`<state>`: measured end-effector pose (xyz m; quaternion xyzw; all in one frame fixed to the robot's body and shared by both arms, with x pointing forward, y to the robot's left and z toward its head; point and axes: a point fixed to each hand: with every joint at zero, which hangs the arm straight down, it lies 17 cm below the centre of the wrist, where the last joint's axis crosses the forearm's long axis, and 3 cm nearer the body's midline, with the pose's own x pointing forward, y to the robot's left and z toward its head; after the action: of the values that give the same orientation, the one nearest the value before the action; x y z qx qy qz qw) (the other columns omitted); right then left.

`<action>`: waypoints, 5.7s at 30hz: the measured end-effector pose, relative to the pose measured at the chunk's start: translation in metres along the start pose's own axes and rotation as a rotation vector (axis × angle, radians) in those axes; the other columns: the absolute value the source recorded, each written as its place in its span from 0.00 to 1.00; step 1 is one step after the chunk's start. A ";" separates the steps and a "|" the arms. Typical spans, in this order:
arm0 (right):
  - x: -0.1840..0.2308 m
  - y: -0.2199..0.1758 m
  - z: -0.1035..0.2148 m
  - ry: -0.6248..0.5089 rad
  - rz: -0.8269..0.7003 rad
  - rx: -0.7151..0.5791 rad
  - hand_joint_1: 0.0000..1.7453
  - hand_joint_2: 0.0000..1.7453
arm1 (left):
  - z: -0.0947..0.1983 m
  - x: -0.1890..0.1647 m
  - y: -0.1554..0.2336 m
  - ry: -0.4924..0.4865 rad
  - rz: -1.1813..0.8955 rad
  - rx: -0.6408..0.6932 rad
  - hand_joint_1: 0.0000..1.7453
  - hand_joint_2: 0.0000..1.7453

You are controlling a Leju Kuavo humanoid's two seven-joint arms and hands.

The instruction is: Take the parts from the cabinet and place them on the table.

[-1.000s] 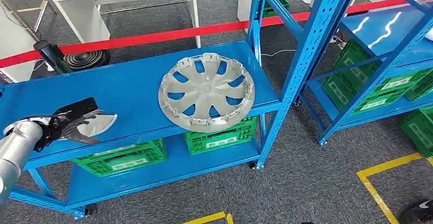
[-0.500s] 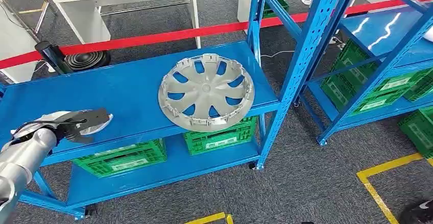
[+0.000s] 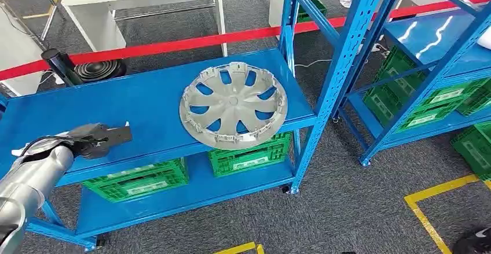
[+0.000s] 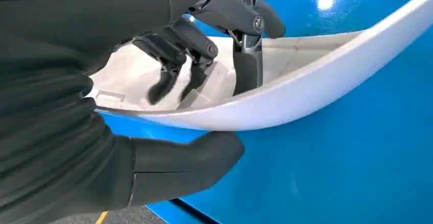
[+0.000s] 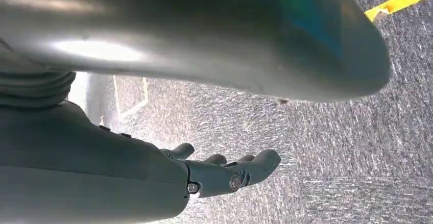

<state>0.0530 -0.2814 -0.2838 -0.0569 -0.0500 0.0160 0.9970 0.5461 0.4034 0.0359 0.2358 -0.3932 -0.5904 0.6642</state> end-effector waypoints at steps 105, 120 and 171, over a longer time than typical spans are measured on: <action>-0.001 0.006 0.001 -0.002 -0.058 -0.002 0.00 0.00 | 0.229 0.292 0.160 -1.577 1.296 0.305 1.00 1.00; 0.000 0.010 0.001 -0.007 -0.060 0.004 0.00 0.00 | 0.227 0.290 0.149 -1.570 1.324 0.272 1.00 1.00; 0.003 0.017 0.002 -0.025 -0.002 0.024 0.00 0.00 | 0.251 0.248 0.095 -1.511 1.316 0.299 1.00 1.00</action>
<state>0.0549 -0.2644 -0.2831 -0.0446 -0.0624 0.0163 0.9969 0.4004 0.2195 0.3158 -0.3821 -0.8325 -0.0465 0.3985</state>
